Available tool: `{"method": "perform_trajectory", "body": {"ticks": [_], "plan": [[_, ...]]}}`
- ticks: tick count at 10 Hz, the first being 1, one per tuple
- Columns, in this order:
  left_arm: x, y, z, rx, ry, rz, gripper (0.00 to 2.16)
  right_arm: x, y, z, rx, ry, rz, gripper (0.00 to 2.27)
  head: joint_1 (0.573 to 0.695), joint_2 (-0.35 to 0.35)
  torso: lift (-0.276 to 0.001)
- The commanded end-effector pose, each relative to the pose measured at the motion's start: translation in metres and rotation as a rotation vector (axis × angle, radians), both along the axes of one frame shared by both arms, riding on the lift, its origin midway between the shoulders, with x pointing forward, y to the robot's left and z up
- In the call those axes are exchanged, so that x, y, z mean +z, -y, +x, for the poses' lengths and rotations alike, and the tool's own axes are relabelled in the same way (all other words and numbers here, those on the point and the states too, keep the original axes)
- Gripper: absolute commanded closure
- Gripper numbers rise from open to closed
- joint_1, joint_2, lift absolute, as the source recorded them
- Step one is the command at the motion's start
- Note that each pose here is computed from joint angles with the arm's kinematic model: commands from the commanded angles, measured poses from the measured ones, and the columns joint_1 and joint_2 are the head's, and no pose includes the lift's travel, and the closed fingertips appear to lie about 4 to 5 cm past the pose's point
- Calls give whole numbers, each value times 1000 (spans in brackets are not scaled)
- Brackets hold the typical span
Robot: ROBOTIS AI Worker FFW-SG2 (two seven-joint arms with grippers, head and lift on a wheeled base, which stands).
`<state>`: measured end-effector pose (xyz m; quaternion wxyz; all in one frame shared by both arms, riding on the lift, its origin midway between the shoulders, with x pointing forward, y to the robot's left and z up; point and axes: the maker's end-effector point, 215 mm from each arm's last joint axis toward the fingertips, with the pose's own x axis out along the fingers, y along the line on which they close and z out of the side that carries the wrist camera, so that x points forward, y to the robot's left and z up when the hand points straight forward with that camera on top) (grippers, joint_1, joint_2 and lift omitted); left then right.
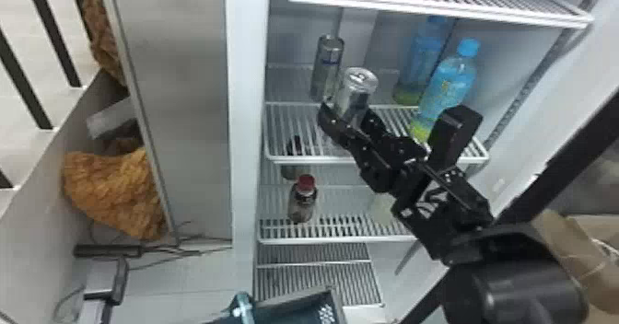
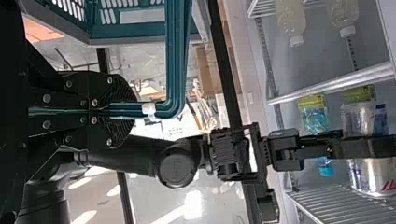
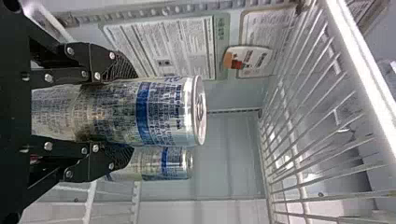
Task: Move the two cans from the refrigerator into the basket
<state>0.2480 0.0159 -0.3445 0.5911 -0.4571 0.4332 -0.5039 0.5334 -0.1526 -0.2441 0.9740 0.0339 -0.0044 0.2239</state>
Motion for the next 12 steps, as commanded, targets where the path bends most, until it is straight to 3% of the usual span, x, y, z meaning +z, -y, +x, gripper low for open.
{"method": "perform_trajectory", "body": {"ticks": [1, 12], "plan": [[-1, 0, -2, -2, -5, 1, 1197, -5, 5, -15, -6, -21, 3, 1073, 695, -196, -35], [0, -5, 2, 19, -8, -4, 1197, -41, -10, -132, 91, -231, 9, 1073, 695, -225, -35]]}}
